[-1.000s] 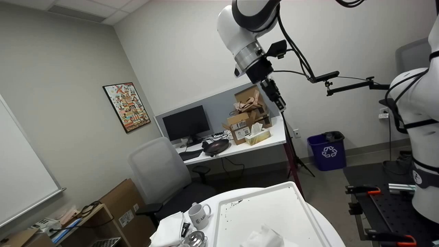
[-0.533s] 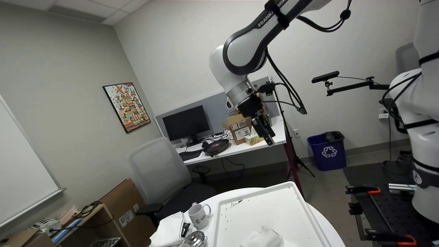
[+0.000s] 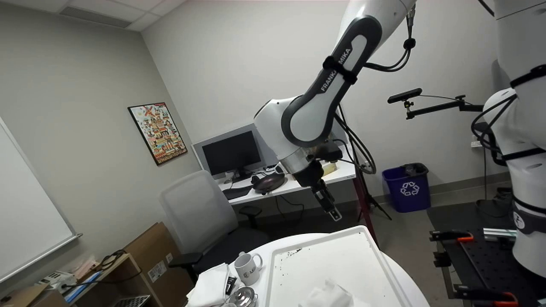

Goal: Pick up the white towel and wipe the the white tray.

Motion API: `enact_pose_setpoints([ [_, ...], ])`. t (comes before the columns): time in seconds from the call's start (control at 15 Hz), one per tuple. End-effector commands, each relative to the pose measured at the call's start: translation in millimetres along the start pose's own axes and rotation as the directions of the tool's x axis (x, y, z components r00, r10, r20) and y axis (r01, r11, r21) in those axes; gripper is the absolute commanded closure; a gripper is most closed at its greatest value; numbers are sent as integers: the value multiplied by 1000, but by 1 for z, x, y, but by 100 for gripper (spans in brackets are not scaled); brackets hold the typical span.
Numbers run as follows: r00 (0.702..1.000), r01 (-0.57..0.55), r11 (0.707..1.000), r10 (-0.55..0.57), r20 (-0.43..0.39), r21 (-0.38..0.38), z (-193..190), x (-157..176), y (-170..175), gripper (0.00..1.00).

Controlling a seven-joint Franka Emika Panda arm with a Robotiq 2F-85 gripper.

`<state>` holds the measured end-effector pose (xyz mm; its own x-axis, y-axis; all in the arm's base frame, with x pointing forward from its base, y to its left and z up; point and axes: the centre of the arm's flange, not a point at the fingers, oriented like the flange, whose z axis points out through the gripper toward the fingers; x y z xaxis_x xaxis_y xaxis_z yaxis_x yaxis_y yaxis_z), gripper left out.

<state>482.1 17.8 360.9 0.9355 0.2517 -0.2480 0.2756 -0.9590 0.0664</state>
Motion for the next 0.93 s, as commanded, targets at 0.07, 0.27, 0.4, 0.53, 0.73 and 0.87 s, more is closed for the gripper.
enact_pose_setpoints([
  [0.07,977,215,975,-215,2,-60,27,22,8,0],
  [0.27,934,357,932,-356,32,-54,41,34,12,0],
  [0.4,900,435,900,-433,38,-32,51,45,13,0],
  [0.53,870,493,870,-492,34,-19,59,57,12,0],
  [0.73,818,574,819,-574,35,-9,71,75,12,0],
  [0.87,781,622,783,-622,55,18,80,82,9,0],
])
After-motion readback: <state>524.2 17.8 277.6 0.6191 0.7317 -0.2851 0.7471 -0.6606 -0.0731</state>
